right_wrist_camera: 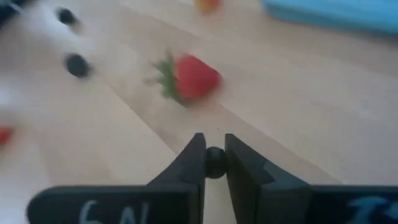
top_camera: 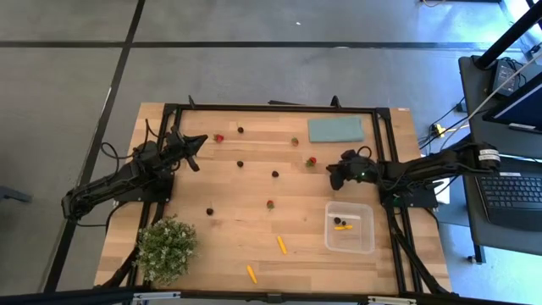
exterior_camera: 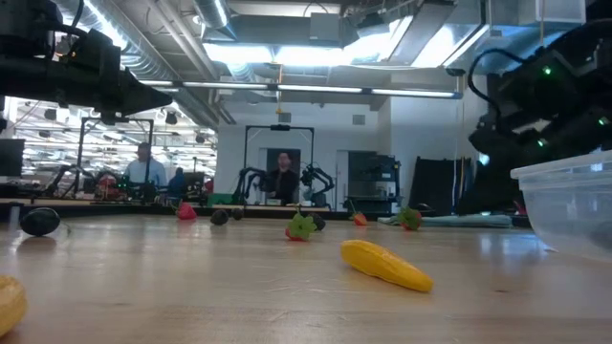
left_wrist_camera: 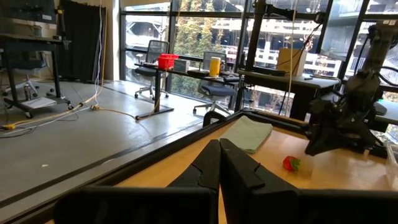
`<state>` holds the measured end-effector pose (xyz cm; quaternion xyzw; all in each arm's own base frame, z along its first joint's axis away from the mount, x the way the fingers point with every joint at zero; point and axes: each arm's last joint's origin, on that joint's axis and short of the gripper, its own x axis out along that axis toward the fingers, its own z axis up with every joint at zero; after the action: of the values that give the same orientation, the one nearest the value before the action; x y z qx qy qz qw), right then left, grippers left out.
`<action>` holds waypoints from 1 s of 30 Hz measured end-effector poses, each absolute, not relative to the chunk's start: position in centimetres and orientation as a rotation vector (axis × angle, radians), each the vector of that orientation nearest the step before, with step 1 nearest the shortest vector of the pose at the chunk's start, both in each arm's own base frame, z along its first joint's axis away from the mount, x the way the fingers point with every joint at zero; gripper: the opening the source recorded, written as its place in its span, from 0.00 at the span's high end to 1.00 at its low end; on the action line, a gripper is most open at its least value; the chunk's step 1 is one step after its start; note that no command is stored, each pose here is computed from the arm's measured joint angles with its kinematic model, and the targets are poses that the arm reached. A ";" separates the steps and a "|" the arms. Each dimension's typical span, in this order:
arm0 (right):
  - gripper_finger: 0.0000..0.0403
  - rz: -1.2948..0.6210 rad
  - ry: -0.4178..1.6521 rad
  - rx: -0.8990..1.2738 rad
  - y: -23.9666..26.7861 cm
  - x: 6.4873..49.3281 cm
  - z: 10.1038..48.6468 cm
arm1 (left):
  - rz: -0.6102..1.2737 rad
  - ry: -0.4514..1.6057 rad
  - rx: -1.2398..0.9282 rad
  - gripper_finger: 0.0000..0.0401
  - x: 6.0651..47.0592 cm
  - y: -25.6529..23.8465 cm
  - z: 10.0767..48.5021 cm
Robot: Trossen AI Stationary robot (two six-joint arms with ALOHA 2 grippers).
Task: Pick and placing Produce into tupperware
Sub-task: Put the blueberry into the container
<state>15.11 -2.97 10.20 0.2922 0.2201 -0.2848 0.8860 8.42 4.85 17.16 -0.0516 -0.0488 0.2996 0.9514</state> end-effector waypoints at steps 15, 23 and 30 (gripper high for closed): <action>0.89 -0.211 0.727 0.565 -0.5 19.6 21.2 | 0.609 -0.100 -0.107 1.00 8.4 4.8 17.2; 0.89 -0.196 0.958 0.704 3.8 18.4 27.0 | 0.609 -0.101 -0.109 1.00 8.4 4.8 17.2; 0.89 -0.280 1.156 0.779 7.9 17.1 23.3 | 0.608 -0.101 -0.109 1.00 8.4 4.8 17.2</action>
<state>17.13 7.89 23.34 0.3577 0.5304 -0.1284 0.7578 8.42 4.84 17.17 -0.0536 -0.0496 0.2991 0.9514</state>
